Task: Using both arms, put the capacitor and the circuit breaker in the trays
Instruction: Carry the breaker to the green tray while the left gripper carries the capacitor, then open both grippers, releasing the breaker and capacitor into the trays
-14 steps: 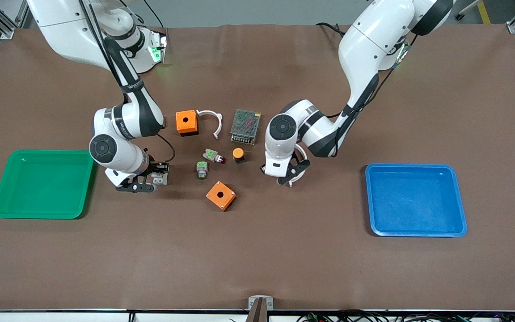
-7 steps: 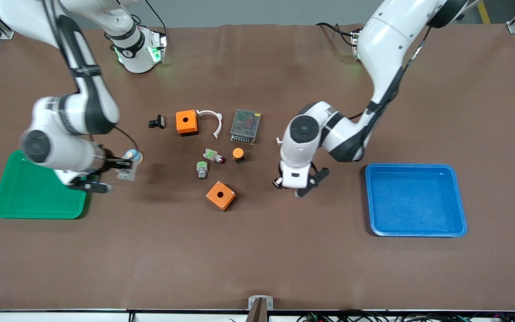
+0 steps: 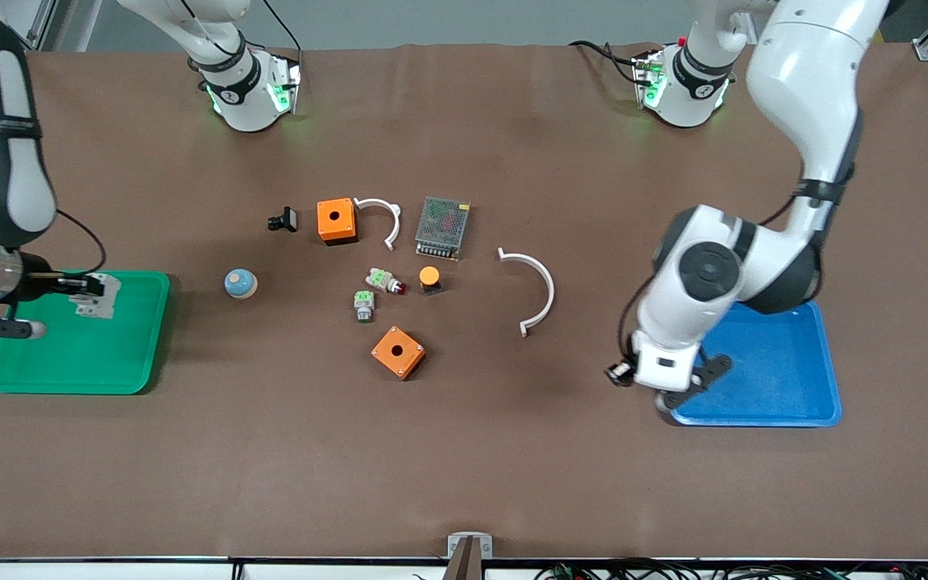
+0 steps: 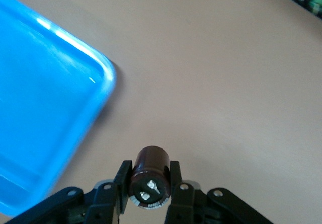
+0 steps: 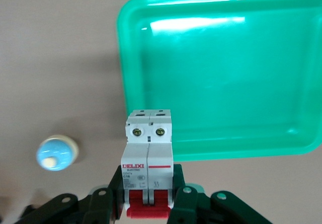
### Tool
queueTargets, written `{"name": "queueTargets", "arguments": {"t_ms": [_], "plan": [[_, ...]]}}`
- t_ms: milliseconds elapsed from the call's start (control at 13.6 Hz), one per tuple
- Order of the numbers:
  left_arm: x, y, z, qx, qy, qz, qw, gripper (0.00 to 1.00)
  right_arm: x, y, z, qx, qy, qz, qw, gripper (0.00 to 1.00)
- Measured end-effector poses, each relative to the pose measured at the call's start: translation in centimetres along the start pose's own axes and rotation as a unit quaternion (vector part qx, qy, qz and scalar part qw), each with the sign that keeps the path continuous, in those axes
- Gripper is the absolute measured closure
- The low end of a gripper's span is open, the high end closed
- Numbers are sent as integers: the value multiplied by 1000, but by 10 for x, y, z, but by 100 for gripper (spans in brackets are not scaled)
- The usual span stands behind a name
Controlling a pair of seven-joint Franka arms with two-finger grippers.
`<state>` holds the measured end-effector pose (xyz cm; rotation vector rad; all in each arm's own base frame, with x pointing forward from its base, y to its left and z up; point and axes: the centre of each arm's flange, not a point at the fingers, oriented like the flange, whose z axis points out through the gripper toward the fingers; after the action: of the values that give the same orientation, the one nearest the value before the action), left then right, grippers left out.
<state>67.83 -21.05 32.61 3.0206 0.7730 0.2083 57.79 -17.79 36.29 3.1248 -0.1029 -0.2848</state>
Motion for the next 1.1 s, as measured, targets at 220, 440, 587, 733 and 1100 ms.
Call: {"name": "queueTargets", "arguments": {"t_ms": [220, 440, 587, 733, 1100], "plan": [[53, -66, 11, 18, -9, 64, 998, 66, 9, 44, 32, -4, 22, -19, 1000, 60], [98, -145, 44, 33, -35, 111, 993, 66, 22, 66, 84, -7, 26, -26, 999, 60], [111, -182, 68, 37, -55, 129, 989, 66, 26, 72, 109, -7, 24, -24, 999, 60], [114, -205, 88, 41, -73, 134, 987, 66, 27, 74, 121, -5, 18, -23, 1000, 60], [99, -213, 114, 46, -101, 139, 984, 59, 27, 87, 132, -7, 26, -14, 1000, 60]]}}
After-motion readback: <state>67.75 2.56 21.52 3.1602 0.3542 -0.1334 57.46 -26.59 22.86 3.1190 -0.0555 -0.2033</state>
